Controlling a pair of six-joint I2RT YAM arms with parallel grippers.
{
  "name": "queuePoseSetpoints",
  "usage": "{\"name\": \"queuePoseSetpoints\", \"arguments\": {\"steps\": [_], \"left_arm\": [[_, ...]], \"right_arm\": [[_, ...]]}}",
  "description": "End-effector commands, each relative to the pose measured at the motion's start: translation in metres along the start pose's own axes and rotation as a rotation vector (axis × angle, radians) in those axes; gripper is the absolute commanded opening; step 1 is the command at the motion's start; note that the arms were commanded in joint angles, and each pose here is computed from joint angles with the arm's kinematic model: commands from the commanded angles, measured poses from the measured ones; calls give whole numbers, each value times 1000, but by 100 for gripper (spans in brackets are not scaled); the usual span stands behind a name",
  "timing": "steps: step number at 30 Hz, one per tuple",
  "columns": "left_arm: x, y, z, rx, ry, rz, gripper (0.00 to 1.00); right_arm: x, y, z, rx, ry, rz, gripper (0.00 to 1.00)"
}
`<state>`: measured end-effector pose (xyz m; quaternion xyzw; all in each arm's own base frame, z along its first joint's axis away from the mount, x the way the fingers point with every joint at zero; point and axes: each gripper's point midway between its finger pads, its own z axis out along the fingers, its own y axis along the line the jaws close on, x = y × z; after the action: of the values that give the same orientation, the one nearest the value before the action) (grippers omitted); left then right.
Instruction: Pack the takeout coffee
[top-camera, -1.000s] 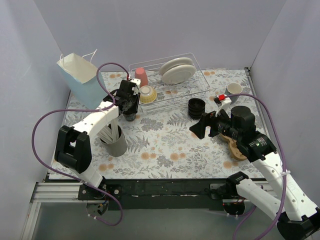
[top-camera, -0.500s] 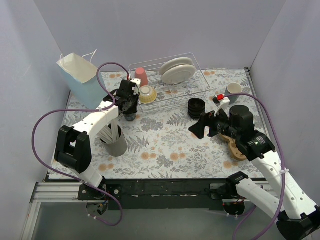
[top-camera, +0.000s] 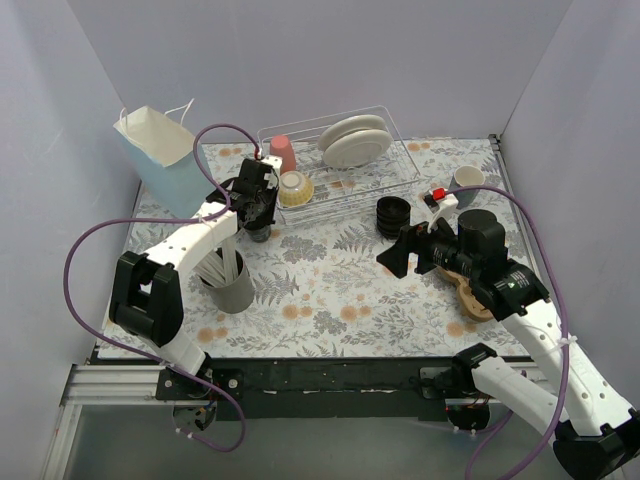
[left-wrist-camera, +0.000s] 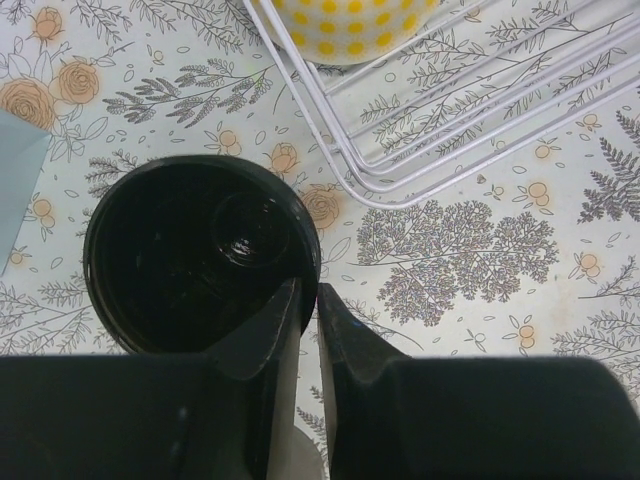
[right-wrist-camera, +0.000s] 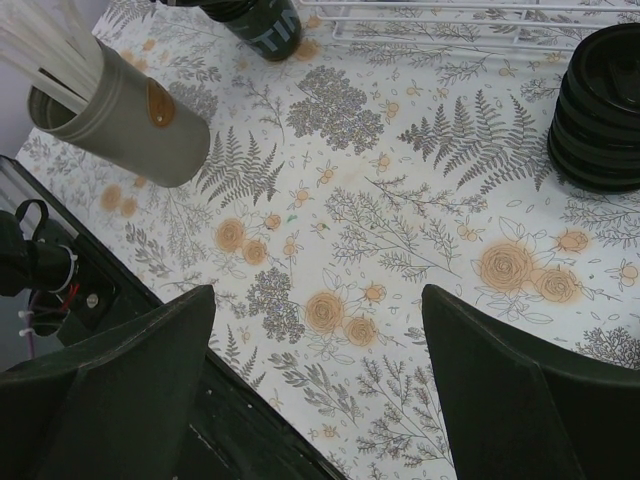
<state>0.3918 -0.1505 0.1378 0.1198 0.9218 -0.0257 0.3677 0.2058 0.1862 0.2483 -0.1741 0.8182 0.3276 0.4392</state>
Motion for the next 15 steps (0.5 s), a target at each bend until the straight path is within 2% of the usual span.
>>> {"name": "queuePoseSetpoints", "arguments": {"steps": [1,4,15], "left_arm": [[-22,5,-11,-12,-60,-1,9],[-23,6,-12,-16,-57,-1,0],[-25,7,-11,-39,15,-3,0]], "right_arm": [[-10,6,-1,-28,-38,-15,91],[-9,5,0,-27,-35,-10,92],[-8,5,1,-27,-30,-6,91]]}}
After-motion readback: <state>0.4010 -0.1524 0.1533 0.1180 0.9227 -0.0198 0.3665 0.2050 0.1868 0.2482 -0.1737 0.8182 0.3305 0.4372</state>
